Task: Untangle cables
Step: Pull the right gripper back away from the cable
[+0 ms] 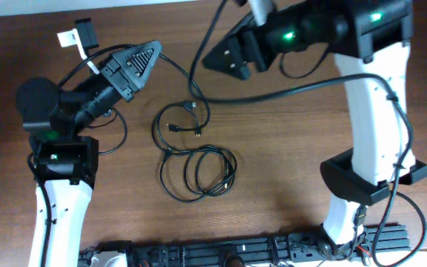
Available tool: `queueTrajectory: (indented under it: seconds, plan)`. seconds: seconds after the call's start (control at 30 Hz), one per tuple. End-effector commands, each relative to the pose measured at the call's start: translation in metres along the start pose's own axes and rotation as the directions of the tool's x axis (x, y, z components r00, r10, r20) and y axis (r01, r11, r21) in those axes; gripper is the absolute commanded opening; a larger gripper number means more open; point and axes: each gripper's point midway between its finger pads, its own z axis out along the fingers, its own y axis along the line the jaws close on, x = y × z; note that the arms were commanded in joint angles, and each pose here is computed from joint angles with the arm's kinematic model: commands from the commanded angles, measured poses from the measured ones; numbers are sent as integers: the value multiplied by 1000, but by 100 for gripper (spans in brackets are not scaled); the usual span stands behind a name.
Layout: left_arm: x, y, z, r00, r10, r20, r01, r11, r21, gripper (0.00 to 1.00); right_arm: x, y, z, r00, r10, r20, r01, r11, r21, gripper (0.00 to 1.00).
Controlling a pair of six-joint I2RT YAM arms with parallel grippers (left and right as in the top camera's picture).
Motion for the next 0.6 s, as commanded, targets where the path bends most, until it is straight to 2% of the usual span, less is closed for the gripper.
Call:
queueTrajectory:
  seconds: [0.0,0.1,0.13,0.17,0.23,0.27,0.3,0.33,0.57]
  plan:
    - [-6,-13,-2,999,32,18,-33,999,36,2,7,0,35,997,-27,-78,27,1000,-10,63]
    - [-7,-13,-2,999,28,21,-28,999,37,3,10,6,48,994,-40,-103,36,999,-35,59]
    - [-7,-13,-2,999,28,21,-28,999,37,3,11,8,53,993,-43,-110,39,998,-42,51]
    - [-7,-13,-2,999,28,22,-29,999,36,3,12,12,57,992,-50,-118,44,998,-52,47]
    - [-8,-13,-2,999,28,28,-29,999,32,3,13,18,63,990,-61,-129,53,996,-66,46]
    - [-8,-12,-2,999,28,30,-29,999,31,3,14,19,65,989,-65,-132,56,996,-69,42]
    - [-8,-12,-2,999,28,31,-28,999,31,3,14,21,66,989,-68,-132,59,996,-72,30]
    - [-8,-12,-2,999,28,31,-28,999,31,3,13,21,66,989,-70,-130,61,996,-71,4]
    - [-7,-13,-2,999,28,24,-28,999,34,5,2,16,66,992,-86,-89,81,995,-57,4]
